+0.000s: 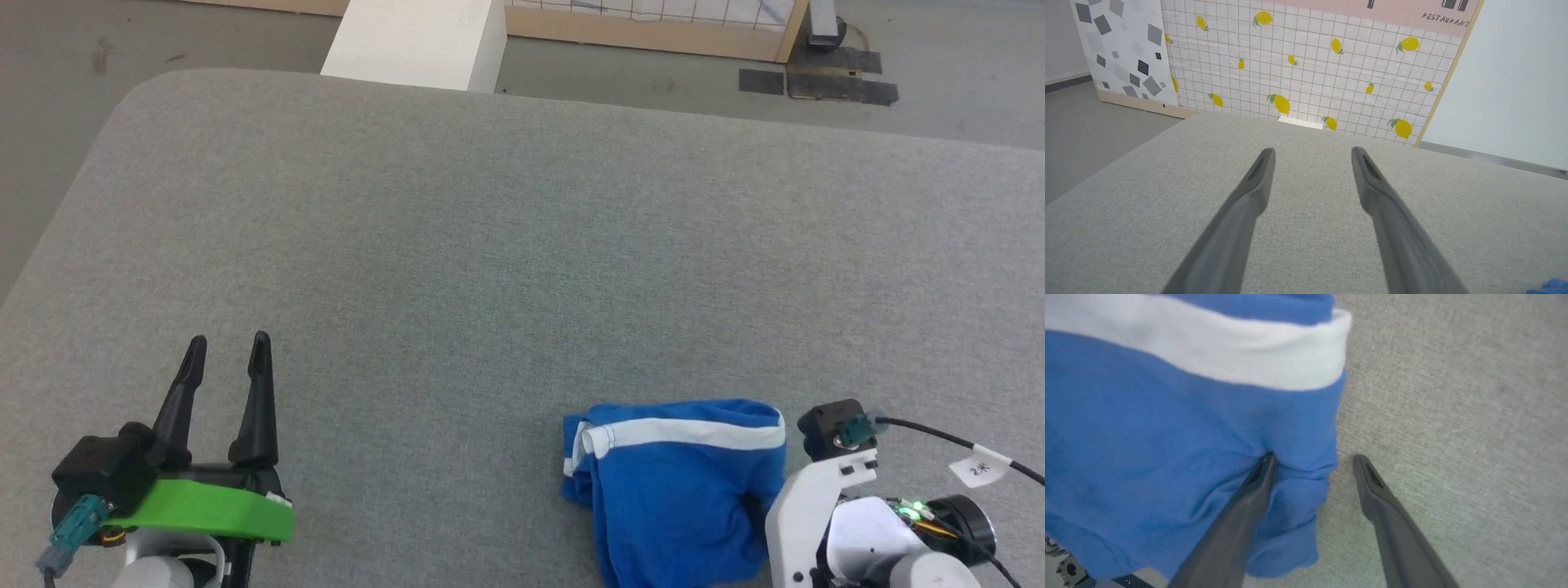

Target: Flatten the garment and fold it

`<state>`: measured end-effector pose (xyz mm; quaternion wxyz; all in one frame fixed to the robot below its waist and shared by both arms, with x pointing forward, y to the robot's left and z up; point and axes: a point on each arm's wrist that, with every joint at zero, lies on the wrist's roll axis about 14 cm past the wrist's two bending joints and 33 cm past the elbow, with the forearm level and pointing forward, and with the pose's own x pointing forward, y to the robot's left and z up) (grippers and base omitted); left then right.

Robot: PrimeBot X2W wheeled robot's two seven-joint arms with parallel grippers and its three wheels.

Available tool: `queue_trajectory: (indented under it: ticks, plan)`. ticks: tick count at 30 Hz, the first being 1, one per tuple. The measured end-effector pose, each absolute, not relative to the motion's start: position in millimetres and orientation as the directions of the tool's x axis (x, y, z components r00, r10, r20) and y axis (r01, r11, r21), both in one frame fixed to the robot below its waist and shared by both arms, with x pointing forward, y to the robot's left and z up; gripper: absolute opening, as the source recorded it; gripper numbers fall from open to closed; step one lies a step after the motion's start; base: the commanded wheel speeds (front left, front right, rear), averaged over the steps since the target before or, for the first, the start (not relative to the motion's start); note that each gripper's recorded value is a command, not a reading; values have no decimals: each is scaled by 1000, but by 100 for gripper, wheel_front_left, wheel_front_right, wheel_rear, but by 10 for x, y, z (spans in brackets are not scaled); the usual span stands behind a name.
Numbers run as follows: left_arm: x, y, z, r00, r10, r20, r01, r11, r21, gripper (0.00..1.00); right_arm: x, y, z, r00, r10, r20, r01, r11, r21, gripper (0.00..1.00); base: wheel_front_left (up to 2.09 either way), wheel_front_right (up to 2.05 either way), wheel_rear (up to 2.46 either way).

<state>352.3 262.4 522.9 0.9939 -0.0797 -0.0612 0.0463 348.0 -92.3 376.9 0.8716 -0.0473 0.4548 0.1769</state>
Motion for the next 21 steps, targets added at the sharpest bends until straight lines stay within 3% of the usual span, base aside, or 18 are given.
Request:
queue_trajectory:
  ticks: [1,2,4,15,21]
  plan:
    - [3519,2630,5226,988,103,113,-84,983,-163,100,3489,-912,3745,517,264,-814,-356,931,76,100,0,0,0]
    - [3514,2634,5221,988,105,111,-86,983,-163,100,3508,-900,3737,517,266,-814,-359,930,76,41,0,0,0]
    - [3507,2635,5223,988,105,111,-86,983,-163,100,3544,-881,3739,524,270,-808,-363,929,74,0,0,0,0]
    - [3637,2535,5346,985,66,157,-40,985,-166,100,3612,-797,3926,533,268,-802,-426,904,19,0,0,0,0]
    - [3981,2160,5382,982,-62,181,93,981,-169,100,3813,-1325,4194,597,160,-786,-345,936,-72,0,0,0,0]
